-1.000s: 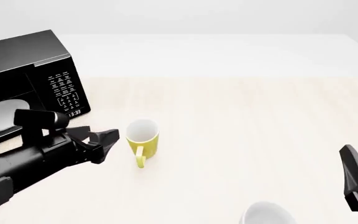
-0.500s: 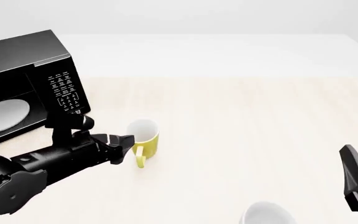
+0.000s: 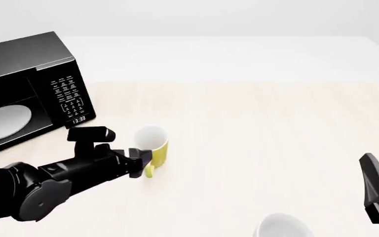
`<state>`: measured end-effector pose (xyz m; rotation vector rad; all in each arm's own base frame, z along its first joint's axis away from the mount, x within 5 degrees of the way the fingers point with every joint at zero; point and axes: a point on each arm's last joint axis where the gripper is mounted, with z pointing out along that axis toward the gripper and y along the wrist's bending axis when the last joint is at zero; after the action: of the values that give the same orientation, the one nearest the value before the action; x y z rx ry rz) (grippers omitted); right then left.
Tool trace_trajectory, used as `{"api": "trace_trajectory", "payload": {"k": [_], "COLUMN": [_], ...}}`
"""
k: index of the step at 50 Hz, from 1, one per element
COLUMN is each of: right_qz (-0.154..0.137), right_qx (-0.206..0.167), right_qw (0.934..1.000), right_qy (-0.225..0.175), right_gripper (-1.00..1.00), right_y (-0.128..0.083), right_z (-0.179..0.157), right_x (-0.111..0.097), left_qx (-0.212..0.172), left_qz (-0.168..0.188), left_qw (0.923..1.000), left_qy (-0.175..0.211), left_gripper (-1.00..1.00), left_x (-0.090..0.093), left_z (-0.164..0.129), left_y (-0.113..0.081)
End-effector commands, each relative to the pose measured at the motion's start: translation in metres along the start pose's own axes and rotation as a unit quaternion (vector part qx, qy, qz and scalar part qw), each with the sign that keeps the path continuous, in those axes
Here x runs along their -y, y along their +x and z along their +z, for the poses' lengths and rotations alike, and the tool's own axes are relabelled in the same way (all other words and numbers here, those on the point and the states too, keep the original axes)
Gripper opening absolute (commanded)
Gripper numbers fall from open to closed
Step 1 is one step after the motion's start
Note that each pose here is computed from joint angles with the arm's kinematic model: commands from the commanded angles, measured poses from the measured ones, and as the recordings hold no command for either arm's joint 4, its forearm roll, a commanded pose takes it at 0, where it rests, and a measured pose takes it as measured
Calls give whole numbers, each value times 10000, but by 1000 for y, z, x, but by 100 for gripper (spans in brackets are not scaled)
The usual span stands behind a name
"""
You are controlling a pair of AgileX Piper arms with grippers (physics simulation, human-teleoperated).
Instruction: Put the yellow and white mug in the microwave and close it.
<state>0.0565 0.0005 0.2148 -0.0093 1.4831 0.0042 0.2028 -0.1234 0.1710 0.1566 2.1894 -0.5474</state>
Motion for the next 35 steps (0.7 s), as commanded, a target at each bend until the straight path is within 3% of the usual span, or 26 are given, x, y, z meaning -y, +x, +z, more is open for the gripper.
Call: {"api": "trace_trajectory", "payload": {"k": [1,35], "right_qz": [2,2], "right_qx": [0,0], "right_qw": [10000,10000], "right_qy": [7,7], "right_gripper": [100,100], "right_y": [0,0], "right_z": [0,0], "right_x": [0,0], "left_qx": [-147,-783], "left_qz": [-152,-467], "left_qw": [9998,9957], "left_qy": [-24,-184], "left_gripper": [100,100], "left_x": [-1,-5], "left_z": [12,53], "left_y": [8,43]}}
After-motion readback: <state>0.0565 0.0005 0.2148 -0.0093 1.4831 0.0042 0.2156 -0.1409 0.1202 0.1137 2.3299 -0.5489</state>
